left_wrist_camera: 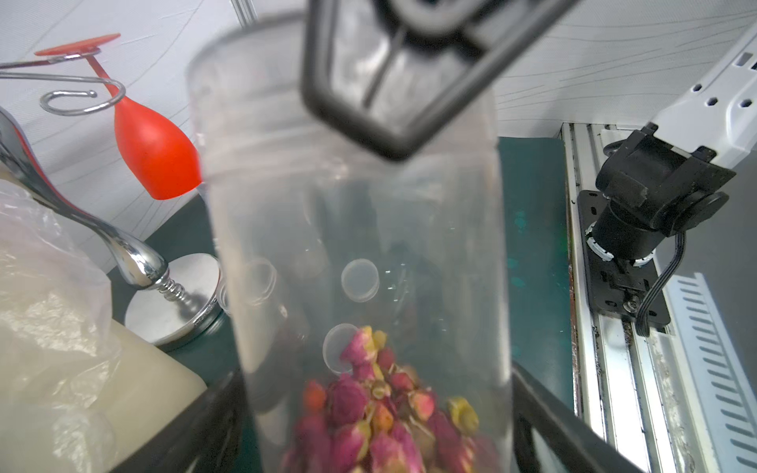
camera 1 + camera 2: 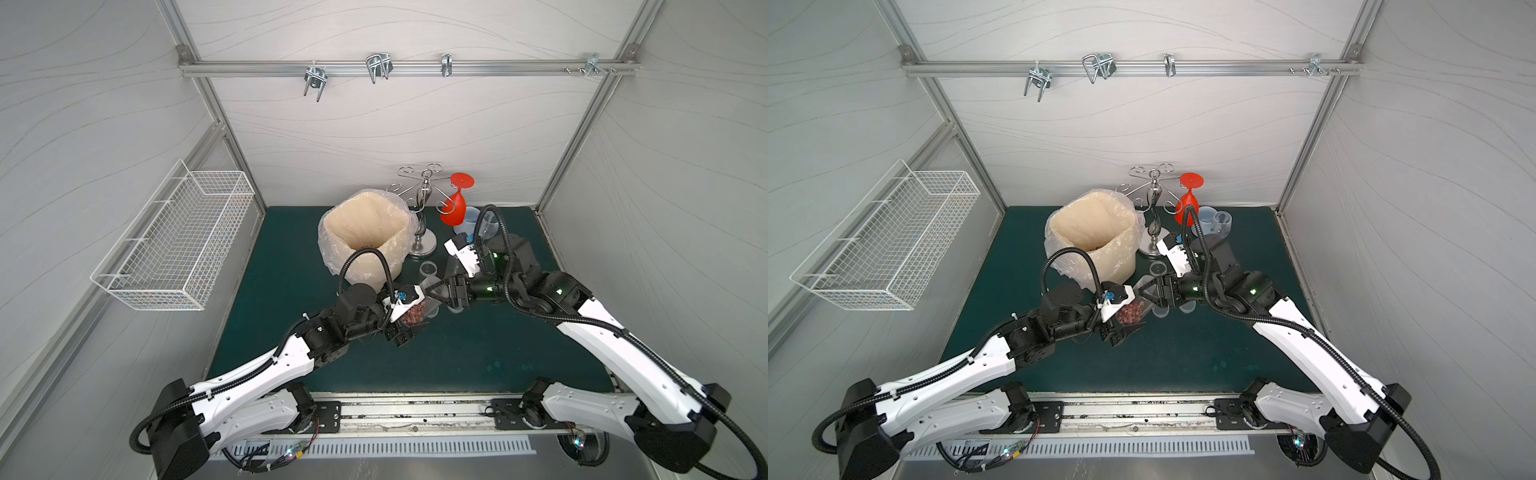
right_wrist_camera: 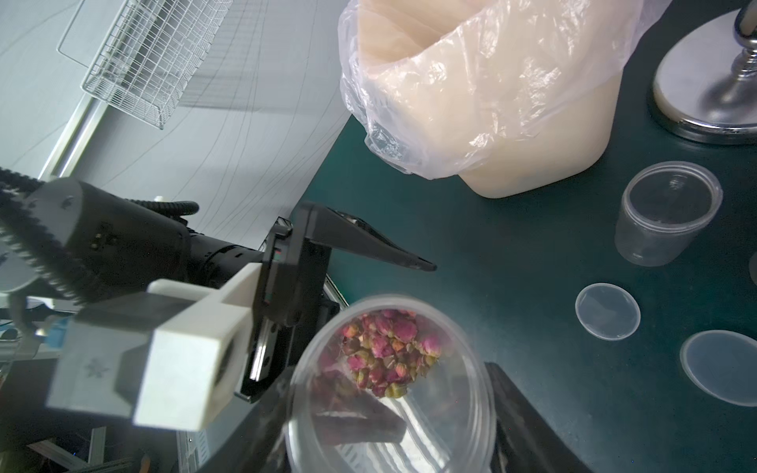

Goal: Empty the moldy dried flower tea in the jars
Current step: Pick up the jar from the center of the board.

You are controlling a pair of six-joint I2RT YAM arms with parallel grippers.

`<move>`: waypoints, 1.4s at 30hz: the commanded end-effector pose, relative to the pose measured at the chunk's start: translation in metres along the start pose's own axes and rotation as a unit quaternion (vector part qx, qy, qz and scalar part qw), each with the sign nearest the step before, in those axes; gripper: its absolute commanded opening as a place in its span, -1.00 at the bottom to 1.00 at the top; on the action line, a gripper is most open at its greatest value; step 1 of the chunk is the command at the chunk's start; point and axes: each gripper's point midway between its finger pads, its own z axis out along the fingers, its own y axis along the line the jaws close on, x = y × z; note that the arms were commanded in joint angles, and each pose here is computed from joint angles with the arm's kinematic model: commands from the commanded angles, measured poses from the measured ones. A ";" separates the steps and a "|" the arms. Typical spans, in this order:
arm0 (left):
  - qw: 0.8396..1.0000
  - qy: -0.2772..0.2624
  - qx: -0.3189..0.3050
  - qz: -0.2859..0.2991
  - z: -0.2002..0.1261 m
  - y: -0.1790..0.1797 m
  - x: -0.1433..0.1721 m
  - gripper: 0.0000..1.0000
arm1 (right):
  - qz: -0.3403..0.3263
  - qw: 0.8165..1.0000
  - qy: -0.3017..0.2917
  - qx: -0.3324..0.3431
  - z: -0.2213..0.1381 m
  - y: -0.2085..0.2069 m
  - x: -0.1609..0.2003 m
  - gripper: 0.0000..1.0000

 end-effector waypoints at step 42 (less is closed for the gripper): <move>0.993 -0.055 -0.096 0.050 -0.010 0.035 -0.035 -0.83 | -0.167 0.983 -0.076 -0.019 -0.054 0.037 -0.054 0.92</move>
